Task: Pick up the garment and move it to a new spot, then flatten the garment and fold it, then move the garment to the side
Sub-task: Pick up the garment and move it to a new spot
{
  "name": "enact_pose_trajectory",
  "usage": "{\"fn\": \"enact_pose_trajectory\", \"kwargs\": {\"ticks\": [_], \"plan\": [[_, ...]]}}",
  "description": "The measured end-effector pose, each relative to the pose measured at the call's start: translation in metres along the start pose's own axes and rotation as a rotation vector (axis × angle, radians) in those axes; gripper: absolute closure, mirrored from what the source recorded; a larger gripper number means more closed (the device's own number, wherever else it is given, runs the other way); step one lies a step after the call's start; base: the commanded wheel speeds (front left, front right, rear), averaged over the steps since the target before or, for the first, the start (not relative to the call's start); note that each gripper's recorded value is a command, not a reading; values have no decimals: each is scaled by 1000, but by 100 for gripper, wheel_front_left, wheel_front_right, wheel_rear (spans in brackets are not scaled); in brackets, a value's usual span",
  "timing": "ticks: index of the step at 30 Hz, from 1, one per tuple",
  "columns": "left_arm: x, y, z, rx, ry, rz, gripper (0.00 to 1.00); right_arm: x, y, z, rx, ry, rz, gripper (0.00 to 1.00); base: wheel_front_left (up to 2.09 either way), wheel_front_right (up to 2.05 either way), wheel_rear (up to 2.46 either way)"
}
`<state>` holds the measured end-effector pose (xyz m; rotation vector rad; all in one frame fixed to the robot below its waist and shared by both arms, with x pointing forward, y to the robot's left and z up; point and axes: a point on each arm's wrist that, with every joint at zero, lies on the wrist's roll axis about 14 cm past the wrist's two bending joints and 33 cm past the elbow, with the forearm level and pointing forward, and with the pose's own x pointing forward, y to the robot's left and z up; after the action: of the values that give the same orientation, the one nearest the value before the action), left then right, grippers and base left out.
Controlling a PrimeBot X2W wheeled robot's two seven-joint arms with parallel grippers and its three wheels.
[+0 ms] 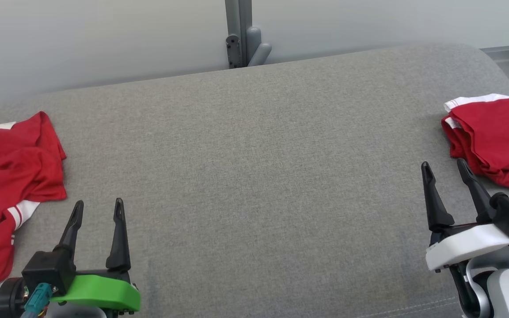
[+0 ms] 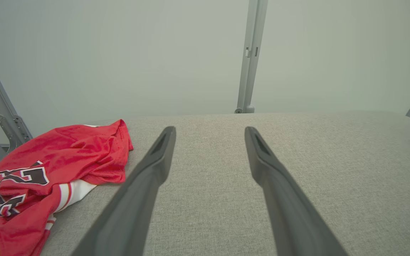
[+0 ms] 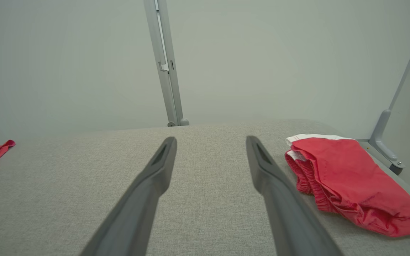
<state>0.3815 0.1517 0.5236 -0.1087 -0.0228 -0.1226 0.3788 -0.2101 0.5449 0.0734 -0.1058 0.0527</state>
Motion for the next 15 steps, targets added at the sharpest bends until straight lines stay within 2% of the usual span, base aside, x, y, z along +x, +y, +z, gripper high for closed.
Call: {"fn": "enact_pose_trajectory", "kwargs": {"ticks": [6, 15], "plan": [[-2, 12, 10, -11, -39, 44, 0, 9, 15, 1, 6, -4, 45, 0, 0, 0, 0], [-25, 56, 28, -24, -116, 191, 0, 41, 75, 4, 28, -16, 221, 0, 0, 0, 0]]}}
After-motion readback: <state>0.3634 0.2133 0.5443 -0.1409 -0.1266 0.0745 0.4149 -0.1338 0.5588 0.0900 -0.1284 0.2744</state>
